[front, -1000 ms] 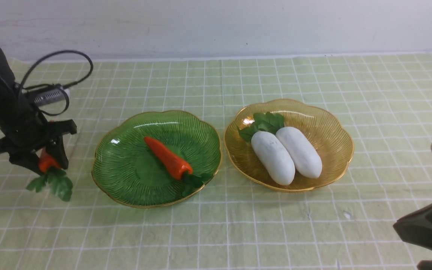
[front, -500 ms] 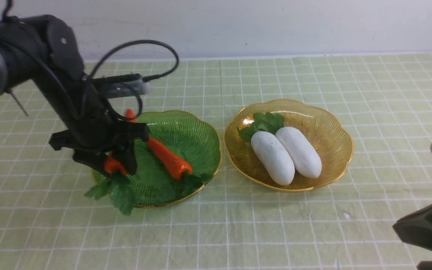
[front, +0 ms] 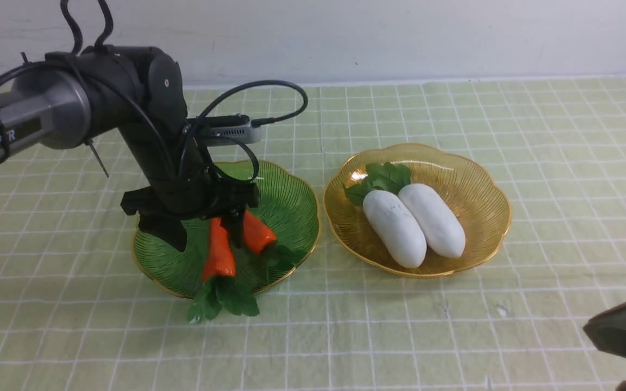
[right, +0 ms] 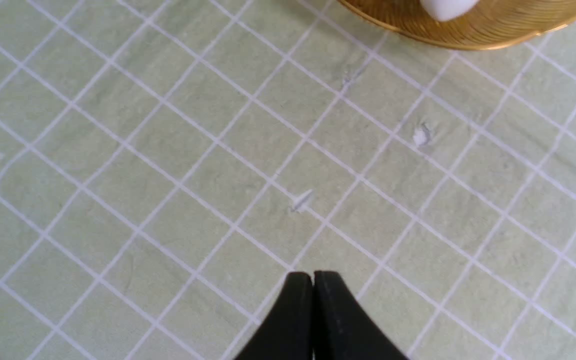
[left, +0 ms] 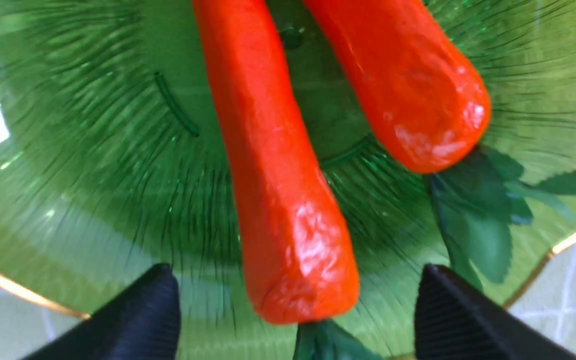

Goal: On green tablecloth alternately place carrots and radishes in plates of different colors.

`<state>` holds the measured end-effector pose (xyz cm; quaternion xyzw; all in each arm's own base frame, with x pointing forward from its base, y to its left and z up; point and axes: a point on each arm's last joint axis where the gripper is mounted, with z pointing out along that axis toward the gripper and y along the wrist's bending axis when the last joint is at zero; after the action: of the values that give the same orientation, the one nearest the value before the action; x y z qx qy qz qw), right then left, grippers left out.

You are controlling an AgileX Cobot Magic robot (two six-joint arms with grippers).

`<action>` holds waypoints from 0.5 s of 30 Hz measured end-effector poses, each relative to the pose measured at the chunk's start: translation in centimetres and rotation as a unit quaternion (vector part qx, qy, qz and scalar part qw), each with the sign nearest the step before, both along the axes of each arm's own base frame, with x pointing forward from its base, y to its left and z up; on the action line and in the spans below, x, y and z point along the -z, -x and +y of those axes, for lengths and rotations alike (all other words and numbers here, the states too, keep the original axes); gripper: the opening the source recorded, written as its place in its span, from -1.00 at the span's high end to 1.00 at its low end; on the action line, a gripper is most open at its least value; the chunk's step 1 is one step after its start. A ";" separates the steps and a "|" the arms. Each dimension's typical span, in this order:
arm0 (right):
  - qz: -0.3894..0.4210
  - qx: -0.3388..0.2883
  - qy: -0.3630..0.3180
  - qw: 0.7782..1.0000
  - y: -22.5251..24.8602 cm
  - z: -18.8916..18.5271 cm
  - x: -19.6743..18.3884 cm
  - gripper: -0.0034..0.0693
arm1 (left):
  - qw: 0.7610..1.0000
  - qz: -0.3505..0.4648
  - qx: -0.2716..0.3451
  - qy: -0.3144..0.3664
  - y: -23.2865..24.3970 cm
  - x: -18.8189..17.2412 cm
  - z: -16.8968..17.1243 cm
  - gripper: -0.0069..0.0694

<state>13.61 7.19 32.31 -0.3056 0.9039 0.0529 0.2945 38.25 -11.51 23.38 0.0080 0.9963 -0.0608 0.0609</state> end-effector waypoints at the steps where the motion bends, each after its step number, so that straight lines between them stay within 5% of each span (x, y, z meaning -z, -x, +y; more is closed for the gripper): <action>1: -0.007 0.007 -0.003 1.000 0.5 -0.3 -0.3 0.95 | 1.000 0.004 0.001 -0.001 0.0 -0.3 0.0 -0.56; 9: -0.084 0.085 -0.064 0.991 6.7 -4.3 -3.0 0.95 | 1.000 0.012 0.017 -0.003 0.3 -1.0 -0.7 -0.02; 15: -0.217 0.095 -0.165 0.957 10.7 -6.4 -2.1 0.95 | 0.999 0.014 0.043 -0.011 0.4 -1.0 -0.7 0.49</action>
<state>2.89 0.77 34.42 -0.1700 0.8216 0.1057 0.5338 37.87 -12.17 24.39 0.0511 0.9963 -0.0529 0.0441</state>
